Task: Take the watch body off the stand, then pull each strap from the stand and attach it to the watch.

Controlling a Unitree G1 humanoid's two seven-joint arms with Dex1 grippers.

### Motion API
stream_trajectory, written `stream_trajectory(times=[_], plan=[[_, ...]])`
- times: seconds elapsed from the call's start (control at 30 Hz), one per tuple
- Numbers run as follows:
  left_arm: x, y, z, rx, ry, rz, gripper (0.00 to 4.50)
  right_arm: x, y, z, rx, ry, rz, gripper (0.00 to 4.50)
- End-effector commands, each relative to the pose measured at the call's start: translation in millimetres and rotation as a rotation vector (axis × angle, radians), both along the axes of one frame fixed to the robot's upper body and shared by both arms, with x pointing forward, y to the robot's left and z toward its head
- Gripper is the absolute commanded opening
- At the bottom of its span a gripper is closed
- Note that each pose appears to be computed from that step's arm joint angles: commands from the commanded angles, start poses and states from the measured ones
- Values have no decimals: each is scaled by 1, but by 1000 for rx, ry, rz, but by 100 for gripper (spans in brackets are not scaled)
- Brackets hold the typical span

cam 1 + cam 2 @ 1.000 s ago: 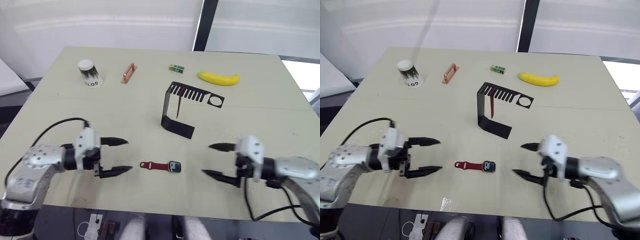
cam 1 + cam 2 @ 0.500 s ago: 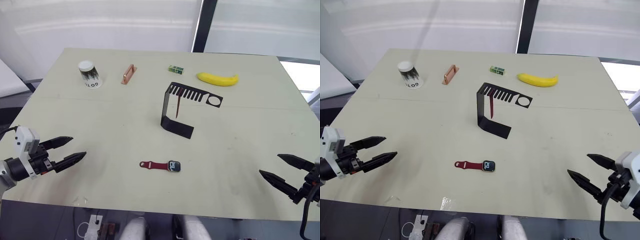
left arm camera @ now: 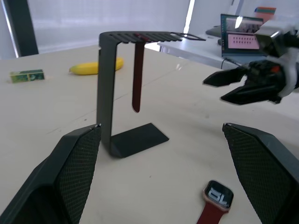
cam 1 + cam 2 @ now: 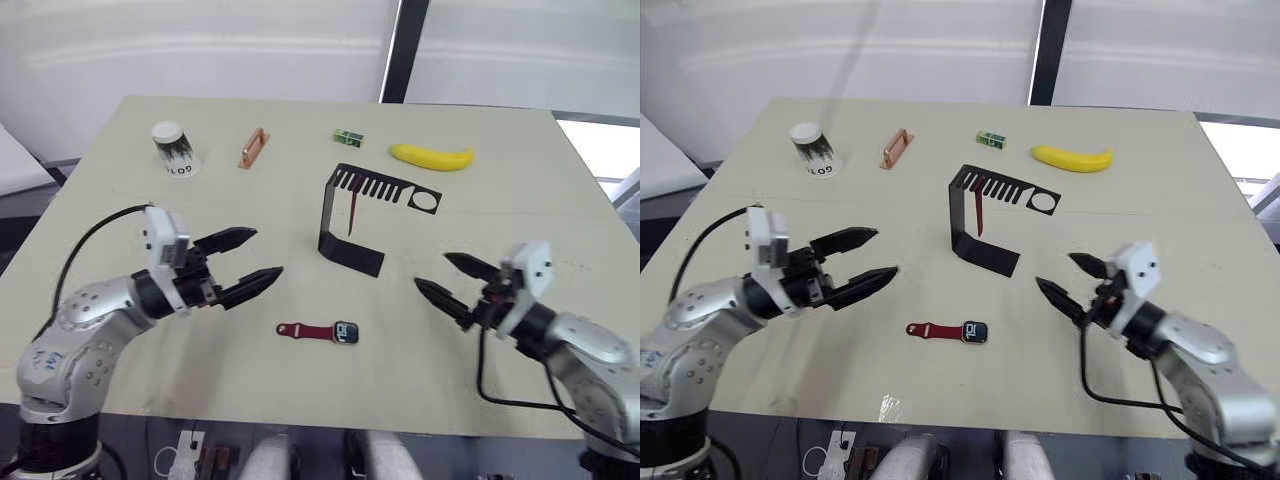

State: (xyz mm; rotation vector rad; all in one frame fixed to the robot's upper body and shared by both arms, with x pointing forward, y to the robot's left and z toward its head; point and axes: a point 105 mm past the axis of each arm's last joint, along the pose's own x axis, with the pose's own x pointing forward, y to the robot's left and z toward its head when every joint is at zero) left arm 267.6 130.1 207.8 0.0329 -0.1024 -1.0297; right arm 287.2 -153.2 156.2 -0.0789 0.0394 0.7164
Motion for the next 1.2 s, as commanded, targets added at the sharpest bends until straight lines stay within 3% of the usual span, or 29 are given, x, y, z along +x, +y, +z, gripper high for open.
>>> stream_trajectory(times=[0.03,0.17,0.73,1.03,1.2], plan=[[2,-7,7,10,-52,36,450,17,12,-3,-17,-28,-37,208],[1,-16,6,14,-63,32,450,35,27,-11,-12,-18,-62,2],[5,-35,4,12,-77,38,450,79,51,-35,-31,24,-110,2],[3,-43,0,50,-82,8,450,80,47,-74,-112,209,-152,2],[11,-51,0,25,-95,86,450,74,47,-76,-111,229,-148,2]])
